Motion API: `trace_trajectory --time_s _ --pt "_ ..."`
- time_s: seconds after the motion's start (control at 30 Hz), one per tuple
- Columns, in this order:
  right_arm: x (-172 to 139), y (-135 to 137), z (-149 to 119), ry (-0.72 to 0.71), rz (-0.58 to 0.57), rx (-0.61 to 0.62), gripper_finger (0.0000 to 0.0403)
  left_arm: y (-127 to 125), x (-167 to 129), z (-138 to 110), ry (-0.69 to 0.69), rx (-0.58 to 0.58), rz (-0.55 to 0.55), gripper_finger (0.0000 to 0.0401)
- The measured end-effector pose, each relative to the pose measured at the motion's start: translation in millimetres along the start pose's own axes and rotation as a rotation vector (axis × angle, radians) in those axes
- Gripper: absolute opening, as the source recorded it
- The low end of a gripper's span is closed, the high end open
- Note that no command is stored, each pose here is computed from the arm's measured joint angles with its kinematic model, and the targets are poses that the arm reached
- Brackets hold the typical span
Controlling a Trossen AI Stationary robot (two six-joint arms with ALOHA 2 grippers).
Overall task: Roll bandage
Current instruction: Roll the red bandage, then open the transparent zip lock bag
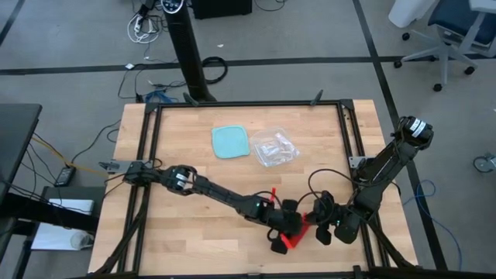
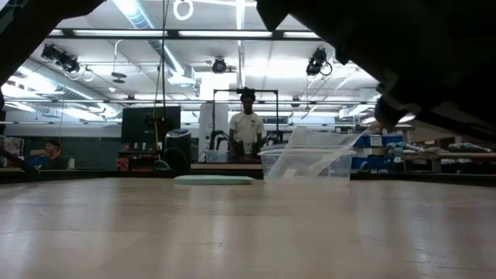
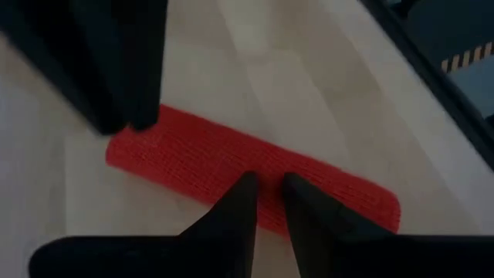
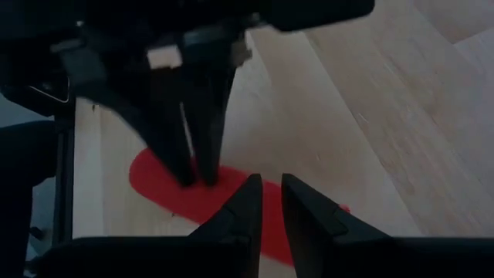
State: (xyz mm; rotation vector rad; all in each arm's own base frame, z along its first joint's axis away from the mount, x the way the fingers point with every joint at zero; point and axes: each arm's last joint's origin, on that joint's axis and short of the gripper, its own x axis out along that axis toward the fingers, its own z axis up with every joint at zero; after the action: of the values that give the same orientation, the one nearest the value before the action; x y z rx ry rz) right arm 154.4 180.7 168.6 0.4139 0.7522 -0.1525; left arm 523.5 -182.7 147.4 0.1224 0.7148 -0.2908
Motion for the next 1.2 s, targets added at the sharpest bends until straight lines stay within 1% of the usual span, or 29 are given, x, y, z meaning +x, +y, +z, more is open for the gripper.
trace_trajectory --time_s 0.07,0.13,0.23,0.3,0.43,0.53,0.6,0.7,0.8,0.87,0.97,1.07,1.13,1.2 --pt "0.0 0.2 0.1 -0.001 0.001 0.001 0.0052 -1.8 0.9 1.6 -0.025 0.006 0.006 0.0072" --pt "-0.6 1.7 -0.2 -0.005 0.014 -0.006 0.0052 -1.7 0.8 1.6 -0.024 0.011 0.034 0.0072" --pt "-6.6 15.1 -1.5 -0.072 0.115 -0.115 0.0051 -1.5 -2.8 6.0 -0.009 0.012 0.04 0.0072" --pt "-9.8 20.2 -2.6 -0.085 0.155 -0.154 0.0049 -1.1 -4.8 8.9 -0.006 0.012 0.034 0.0072" --pt "-9.5 16.9 -6.6 -0.034 0.143 -0.208 0.0046 -1.4 -8.4 14.1 0.001 0.013 0.02 0.0072" --pt "-8.7 16.0 -6.6 -0.019 0.144 -0.282 0.0048 -1.8 -15.2 21.0 0.027 0.014 -0.004 0.0072" --pt "-6.7 14.9 -3.9 -0.026 0.135 -0.34 0.0055 -2.4 -19.5 24.8 0.043 0.03 -0.005 0.0072" --pt "1.2 12.8 -2.2 -0.018 0.111 -0.415 0.0071 -10.2 -23.9 30.0 0.039 0.056 -0.016 0.0072" --pt "12.3 11.5 -4.2 0.029 0.106 -0.46 0.0098 -31.7 -25.0 36.0 -0.033 0.116 -0.058 0.0072" --pt "14.2 8.7 -5.7 0.063 0.093 -0.462 0.0118 -50.7 -24.4 38.6 -0.107 0.159 -0.084 0.0072" --pt "9.3 8.7 -5.7 0.043 0.086 -0.449 0.014 -71.8 -24.1 40.4 -0.197 0.183 -0.111 0.0072" --pt "4.1 11.5 -8.1 0.026 0.106 -0.473 0.0147 -80.9 -24.1 45.8 -0.322 0.169 -0.113 0.0072" --pt "2.8 12.1 -9.9 0.026 0.109 -0.483 0.0147 -86.4 -24.6 48.4 -0.425 0.123 -0.12 0.0072" --pt "2.0 12.2 -11.1 0.027 0.109 -0.49 0.0145 -91.0 -23.0 46.0 -0.498 0.071 -0.126 0.0072"
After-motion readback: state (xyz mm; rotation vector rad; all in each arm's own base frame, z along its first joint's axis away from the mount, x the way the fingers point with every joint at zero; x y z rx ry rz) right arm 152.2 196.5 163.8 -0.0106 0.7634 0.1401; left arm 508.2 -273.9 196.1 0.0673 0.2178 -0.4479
